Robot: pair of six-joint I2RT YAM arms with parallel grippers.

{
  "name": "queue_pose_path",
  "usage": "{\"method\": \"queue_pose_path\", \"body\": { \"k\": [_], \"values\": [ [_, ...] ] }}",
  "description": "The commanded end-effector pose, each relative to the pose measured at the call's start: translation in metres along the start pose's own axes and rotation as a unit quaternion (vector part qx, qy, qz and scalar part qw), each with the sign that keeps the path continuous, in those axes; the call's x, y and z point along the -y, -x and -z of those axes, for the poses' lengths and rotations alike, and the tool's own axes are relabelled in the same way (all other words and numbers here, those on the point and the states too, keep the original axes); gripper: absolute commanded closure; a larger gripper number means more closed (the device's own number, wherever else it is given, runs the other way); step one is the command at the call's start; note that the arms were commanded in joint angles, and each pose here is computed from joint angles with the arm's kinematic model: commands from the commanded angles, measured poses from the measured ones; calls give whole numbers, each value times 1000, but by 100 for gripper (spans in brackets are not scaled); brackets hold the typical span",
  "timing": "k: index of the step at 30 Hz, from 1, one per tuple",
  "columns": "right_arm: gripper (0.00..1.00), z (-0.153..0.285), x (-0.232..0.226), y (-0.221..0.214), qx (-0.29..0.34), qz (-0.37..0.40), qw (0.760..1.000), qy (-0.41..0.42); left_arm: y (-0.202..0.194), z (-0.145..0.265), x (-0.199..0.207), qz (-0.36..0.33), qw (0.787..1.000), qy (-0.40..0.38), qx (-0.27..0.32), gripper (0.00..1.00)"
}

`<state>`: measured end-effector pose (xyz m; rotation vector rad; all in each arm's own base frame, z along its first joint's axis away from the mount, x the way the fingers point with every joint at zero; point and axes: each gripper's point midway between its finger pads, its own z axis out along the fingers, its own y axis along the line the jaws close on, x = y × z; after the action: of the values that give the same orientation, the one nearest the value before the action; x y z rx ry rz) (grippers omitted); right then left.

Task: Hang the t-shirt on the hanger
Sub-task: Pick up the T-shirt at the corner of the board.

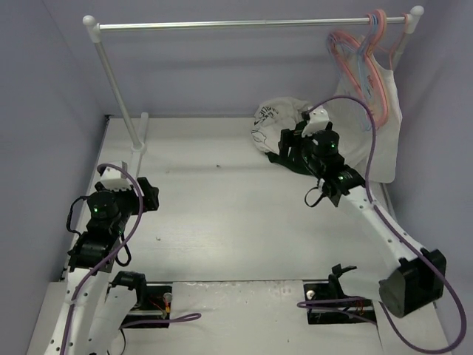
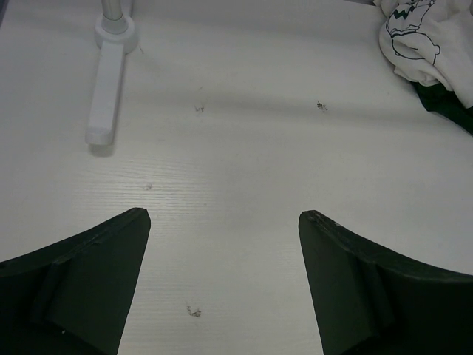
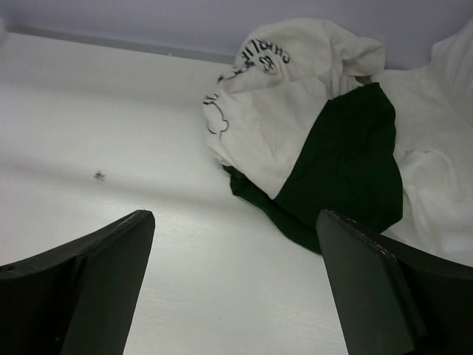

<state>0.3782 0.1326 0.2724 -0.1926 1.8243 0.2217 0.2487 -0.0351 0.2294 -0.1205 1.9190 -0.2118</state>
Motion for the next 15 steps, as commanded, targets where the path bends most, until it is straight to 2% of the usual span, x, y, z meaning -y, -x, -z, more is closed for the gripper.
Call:
{"method": "queue_pose_path", "body": {
  "k": [1, 7, 11, 12, 15],
  "values": [
    [2, -47, 25, 19, 34, 16, 997, -68, 21, -1, 8, 4, 999, -12, 29, 17],
    [3, -137, 56, -44, -51, -12, 996, -75, 18, -4, 7, 6, 1000, -10, 21, 17],
    [6, -176, 84, -82, -94, -31, 991, -91, 15, -7, 8, 8, 1000, -13, 14, 17],
    [7, -188, 88, -103, -114, -36, 989, -90, 14, -8, 9, 9, 1000, -15, 10, 17],
    [15, -204, 89, -115, -122, -55, 989, -65, 13, -9, 13, 12, 1000, -26, 5, 17]
  ]
}}
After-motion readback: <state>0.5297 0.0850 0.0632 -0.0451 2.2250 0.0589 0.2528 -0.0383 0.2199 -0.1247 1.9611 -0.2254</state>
